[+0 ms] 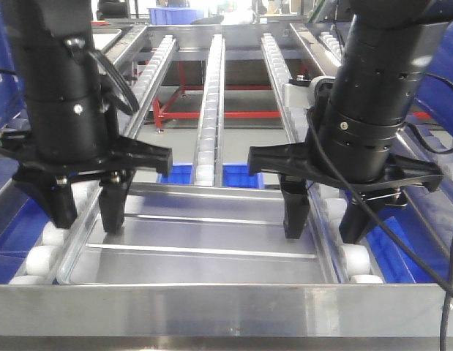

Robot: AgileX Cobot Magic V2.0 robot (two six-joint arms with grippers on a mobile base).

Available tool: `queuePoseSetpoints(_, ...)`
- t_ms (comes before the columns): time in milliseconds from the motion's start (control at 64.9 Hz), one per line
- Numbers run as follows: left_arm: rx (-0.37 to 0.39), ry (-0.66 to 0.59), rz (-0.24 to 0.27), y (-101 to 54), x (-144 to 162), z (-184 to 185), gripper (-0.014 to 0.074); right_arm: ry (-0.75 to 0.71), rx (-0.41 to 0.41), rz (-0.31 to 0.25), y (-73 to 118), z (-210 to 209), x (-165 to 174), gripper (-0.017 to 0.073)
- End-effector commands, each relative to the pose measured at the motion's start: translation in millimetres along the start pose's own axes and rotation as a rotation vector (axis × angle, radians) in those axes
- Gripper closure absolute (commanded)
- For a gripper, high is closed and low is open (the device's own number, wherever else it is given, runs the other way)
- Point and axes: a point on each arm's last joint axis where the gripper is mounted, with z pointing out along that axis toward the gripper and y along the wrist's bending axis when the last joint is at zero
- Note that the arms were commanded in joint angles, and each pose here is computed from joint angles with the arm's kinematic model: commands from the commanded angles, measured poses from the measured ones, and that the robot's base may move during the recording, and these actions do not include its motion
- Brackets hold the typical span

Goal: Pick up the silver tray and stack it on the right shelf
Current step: 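Open both grippers and position them around the tray's side rims, then close both grippers on the tray's side rims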

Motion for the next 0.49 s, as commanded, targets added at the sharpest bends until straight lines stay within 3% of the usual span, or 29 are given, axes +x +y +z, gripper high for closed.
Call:
queuePoseSetpoints(0,0.038,-0.073,-0.009,-1.4,-7.1,-21.5,0.0361,-0.089,-0.064,-0.01,8.5,-19.0,-12.0,0.0081)
queuePoseSetpoints(477,0.051,-0.073,-0.015,-3.9,-8.1,-16.6,0.0361,-0.091,-0.065,-0.009,8.7,-18.0,-12.2,0.0081)
